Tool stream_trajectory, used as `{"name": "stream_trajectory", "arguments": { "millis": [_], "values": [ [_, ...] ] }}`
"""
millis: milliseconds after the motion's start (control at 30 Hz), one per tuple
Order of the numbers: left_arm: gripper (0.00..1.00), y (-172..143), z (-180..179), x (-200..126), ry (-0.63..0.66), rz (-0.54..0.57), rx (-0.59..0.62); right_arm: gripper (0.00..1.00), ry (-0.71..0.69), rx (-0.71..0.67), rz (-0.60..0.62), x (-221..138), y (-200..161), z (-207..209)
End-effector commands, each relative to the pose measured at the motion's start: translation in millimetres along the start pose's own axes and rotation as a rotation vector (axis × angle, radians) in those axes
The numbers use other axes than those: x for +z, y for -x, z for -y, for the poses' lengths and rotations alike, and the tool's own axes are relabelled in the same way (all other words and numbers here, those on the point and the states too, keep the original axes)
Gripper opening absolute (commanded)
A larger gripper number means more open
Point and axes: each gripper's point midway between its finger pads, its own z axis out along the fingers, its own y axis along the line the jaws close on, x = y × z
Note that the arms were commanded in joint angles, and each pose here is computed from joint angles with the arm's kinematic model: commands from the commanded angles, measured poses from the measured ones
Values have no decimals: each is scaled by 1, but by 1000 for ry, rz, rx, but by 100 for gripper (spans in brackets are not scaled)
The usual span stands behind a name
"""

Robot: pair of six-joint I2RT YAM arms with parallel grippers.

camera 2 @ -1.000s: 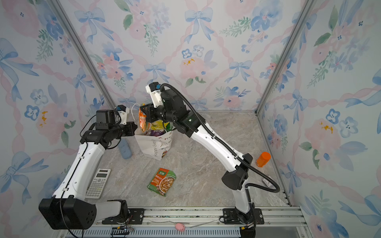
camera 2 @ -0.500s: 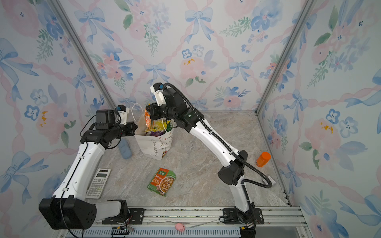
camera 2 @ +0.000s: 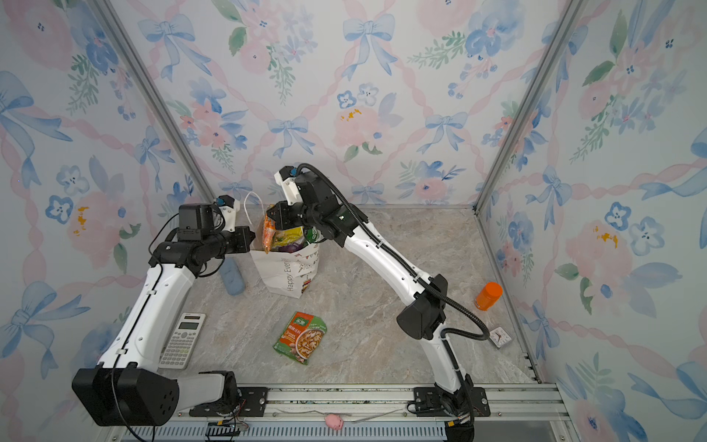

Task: Place the snacks into the paper bag
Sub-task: Place the snack in the paper bag.

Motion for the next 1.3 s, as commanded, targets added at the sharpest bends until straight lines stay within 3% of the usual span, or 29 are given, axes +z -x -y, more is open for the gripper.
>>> {"name": "stream_trajectory", "arguments": {
  "millis": [0,300,433,533,867,1067,1267],
  "values": [
    [0,11,6,-6,-29,44,0,0,-93,-8,17,-15,10,22],
    [0,11,6,-6,-31,43,1,2,-335,-65,-12,-36,-2,77],
    [0,11,6,-6,-28,45,2,43,-349,-62,-26,-41,-4,82],
    [0,11,5,-5,-27,43,1,51,-313,-71,17,-54,7,65],
    [0,11,5,-6,-23,45,2,63,-228,-85,118,-110,18,28],
    [0,11,5,-6,-24,45,2,65,-145,-125,174,-138,17,-1],
    [0,11,5,-6,-25,44,-1,63,-260,-220,38,-118,-5,3]
  ]
}}
